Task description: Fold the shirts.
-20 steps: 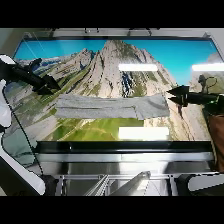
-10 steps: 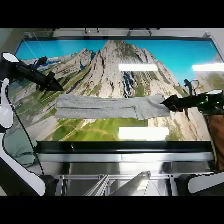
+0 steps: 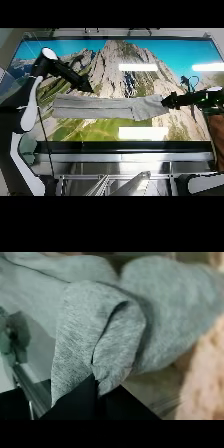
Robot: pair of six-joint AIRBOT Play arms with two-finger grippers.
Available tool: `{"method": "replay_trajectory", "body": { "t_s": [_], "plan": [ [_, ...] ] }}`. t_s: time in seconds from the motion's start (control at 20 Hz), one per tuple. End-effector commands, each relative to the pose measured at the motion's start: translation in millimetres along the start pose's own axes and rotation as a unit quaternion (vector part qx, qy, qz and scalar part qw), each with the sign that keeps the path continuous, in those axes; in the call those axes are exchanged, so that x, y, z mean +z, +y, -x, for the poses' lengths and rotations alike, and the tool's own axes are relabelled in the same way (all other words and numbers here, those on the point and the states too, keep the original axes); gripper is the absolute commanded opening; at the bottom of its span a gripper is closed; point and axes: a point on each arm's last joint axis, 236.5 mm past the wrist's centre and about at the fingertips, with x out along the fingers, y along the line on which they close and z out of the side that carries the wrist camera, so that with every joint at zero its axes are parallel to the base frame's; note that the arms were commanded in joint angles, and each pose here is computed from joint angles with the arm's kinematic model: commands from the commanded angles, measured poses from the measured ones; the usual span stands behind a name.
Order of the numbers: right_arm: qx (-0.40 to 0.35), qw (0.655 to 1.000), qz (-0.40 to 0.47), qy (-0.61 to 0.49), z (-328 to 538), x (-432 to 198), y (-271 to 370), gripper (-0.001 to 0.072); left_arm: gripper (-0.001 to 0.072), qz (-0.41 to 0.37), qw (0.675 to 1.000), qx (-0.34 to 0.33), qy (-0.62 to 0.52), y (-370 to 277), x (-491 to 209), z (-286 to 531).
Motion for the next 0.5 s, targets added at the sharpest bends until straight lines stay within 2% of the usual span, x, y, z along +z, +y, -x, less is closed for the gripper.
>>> {"method": "replay_trajectory", "body": {
  "t_s": [0.0,0.25,0.45],
  "plan": [
    [0.072,0.997,0.026,-0.009,29.3,4.7,58.6,0.0017,-0.0002,-0.034,0.996,0.08,0.024,-16.1,3.1,-64.6],
    [0.123,0.991,0.05,0.009,54.4,-2.9,119.2,0.0017,-0.0002,-0.041,0.993,0.089,0.064,-38.5,-11.0,-146.4],
    [0.138,0.988,0.068,0.003,66.7,-8.9,154.0,0.0017,0.0,-0.054,0.996,0.021,0.064,-89.4,-13.2,-168.3]
  ]
}}
